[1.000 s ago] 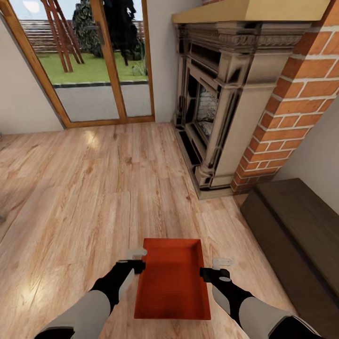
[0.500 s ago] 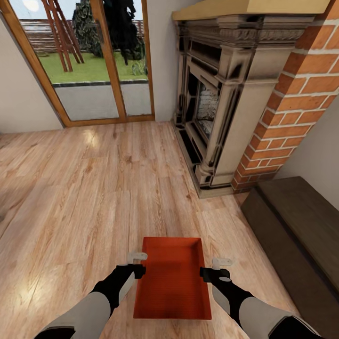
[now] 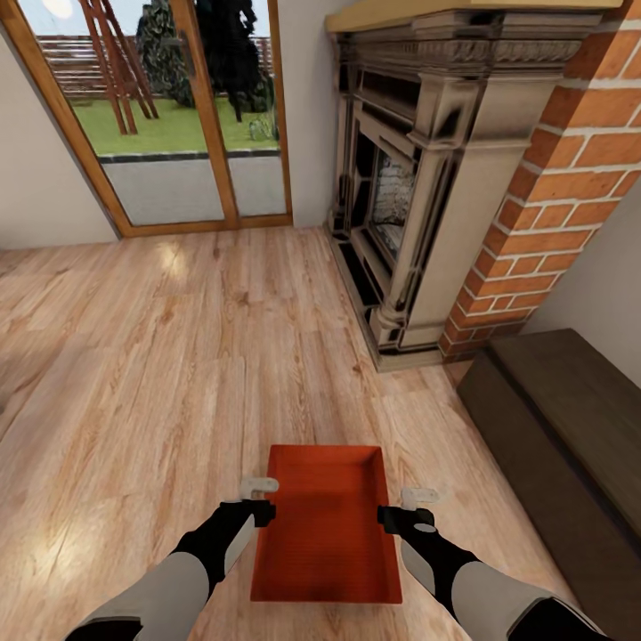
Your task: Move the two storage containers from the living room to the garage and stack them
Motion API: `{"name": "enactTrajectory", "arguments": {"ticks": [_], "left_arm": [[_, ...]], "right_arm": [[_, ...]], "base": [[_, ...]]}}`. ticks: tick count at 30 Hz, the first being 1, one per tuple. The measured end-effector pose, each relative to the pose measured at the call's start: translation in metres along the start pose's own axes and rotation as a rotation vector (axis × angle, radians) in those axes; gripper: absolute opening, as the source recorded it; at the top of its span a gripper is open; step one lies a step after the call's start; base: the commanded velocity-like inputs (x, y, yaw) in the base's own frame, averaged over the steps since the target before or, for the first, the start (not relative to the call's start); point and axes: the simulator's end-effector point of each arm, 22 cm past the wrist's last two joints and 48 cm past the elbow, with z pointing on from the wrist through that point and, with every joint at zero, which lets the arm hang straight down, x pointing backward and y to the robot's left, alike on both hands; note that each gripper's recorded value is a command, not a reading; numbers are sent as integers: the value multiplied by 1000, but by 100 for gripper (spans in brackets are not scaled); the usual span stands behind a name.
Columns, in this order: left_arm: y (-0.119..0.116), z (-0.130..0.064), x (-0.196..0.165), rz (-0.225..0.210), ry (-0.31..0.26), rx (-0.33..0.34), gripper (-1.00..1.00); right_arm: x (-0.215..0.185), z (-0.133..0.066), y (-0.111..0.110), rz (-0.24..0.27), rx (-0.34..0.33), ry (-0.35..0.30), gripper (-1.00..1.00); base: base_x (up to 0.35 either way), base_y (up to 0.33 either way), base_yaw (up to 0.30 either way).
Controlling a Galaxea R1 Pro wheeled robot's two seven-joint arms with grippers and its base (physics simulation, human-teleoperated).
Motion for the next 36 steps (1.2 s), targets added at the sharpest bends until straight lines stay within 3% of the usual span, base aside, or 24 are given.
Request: {"name": "enactTrajectory", "arguments": {"ticks": [10, 16, 36], "left_arm": [[0, 18, 7, 1, -1, -1, 100], [1, 18, 7, 0, -2, -3, 100], [-1, 54, 24, -1, -2, -2, 100]], "right_arm": [[11, 16, 1, 0, -1, 0, 100], [11, 16, 1, 0, -1, 0, 100], [33, 49, 2, 0, 0, -1, 100]], "base": [[0, 0, 0], [0, 0, 0], [0, 0, 0]]}}
